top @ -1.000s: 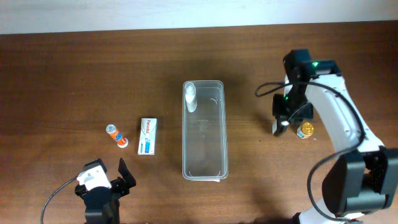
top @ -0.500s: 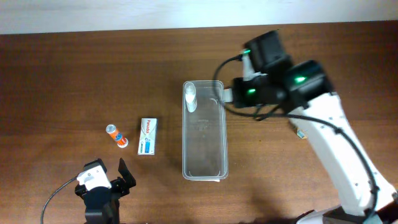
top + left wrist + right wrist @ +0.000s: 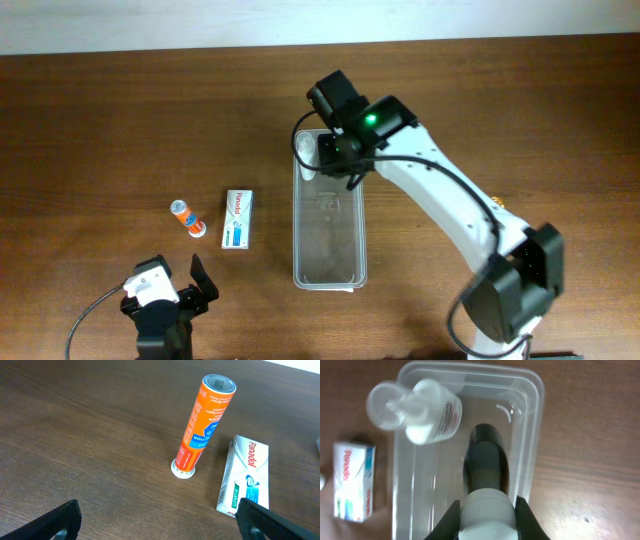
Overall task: Pack container
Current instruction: 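Carry the dark bottle into the container and open the right gripper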
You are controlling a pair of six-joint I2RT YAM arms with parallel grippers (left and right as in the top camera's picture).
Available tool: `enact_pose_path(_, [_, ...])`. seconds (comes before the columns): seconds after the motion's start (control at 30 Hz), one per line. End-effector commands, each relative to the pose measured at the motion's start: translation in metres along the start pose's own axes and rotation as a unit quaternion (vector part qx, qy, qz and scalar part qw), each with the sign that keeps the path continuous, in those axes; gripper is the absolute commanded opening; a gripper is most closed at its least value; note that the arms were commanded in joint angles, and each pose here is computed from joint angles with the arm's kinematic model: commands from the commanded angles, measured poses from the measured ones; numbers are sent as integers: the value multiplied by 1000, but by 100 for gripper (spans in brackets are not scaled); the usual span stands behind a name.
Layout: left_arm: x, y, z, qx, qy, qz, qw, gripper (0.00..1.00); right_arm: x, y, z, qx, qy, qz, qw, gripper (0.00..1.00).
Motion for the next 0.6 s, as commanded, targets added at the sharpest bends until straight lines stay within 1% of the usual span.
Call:
enact_pose_path(0.0, [0, 0, 1, 0, -4, -4, 1000, 99, 7, 13, -1, -10, 26, -6, 1000, 12])
enact_pose_path(0.17, [0, 0, 1, 0, -4, -4, 1000, 99, 12, 28, 4, -4, 51, -10, 999, 12])
enact_pose_path(0.27, [0, 0, 1, 0, -4, -4, 1000, 99, 15, 34, 5, -1, 52, -15, 999, 12])
enact_pose_path(0.57, [0, 0, 1, 0, -4, -4, 1000, 99, 16, 39, 7, 1, 68, -19, 997, 12])
Point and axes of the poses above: each gripper's point midway between its finger pads, its own y axis out along the fingers, its own z axis along the line the jaws close on, x = y × z, the point moved 10 cm from there along -y, back along the fingers, and after that the axes turned 13 degrees about -y, right-handed, at the moved point
